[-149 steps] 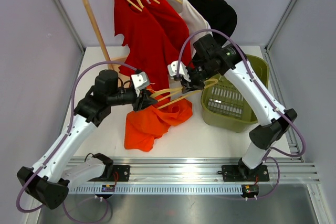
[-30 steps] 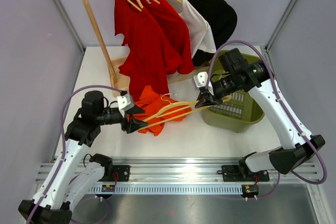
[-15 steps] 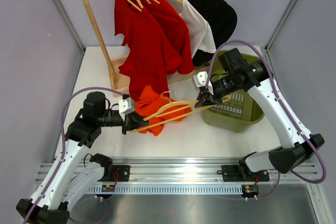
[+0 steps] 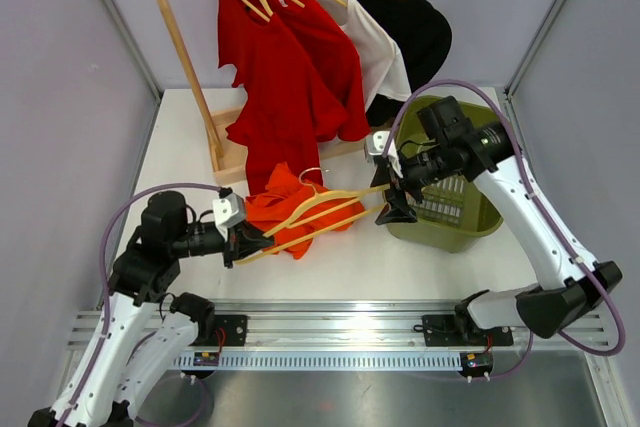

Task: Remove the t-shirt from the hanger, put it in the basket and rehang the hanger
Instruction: Pass the hanger from the right arm to the left

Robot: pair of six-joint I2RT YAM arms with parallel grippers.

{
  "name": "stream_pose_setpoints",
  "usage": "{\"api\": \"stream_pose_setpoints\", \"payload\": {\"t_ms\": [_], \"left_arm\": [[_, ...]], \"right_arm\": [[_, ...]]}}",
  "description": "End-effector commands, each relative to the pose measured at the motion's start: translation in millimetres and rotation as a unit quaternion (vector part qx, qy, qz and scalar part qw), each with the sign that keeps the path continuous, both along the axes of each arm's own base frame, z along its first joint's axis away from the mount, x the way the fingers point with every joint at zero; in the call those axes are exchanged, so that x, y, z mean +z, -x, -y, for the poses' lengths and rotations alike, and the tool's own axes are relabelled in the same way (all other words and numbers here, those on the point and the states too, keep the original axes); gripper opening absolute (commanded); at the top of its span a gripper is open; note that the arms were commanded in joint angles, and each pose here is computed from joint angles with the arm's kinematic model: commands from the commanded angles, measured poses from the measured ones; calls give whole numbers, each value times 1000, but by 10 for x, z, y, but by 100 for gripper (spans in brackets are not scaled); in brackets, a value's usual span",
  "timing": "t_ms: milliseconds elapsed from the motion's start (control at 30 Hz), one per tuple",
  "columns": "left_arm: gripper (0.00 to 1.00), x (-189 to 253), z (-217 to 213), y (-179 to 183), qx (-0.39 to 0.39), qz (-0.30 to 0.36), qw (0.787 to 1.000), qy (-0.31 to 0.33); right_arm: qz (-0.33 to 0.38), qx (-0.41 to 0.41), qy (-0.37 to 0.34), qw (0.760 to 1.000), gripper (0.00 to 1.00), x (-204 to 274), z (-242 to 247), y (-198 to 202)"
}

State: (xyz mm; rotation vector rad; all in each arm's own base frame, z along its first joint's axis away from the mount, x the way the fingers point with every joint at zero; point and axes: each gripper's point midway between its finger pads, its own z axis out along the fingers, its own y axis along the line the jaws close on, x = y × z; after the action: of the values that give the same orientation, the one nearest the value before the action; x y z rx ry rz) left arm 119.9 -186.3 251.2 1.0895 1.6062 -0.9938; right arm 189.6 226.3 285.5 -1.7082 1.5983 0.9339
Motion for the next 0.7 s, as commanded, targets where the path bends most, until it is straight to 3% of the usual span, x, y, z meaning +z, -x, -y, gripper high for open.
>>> {"api": "stream_pose_setpoints", "payload": {"t_ms": [0,100,333,667], "left_arm": [[0,289,-60,91,26,26,999,24],[0,324,-106,113,45,31,998,26],[0,578,-253,44,118,45,991,35],[0,985,-395,117,166,84,980,72]], "right_arm": [[66,-107,-11,992,91,277,116,-225],[115,-174,-23,978,94,494,280,-478],[156,-257,-39,953,98,705,537,-790],[115,-260,-47,958,99,417,550,-749]]}}
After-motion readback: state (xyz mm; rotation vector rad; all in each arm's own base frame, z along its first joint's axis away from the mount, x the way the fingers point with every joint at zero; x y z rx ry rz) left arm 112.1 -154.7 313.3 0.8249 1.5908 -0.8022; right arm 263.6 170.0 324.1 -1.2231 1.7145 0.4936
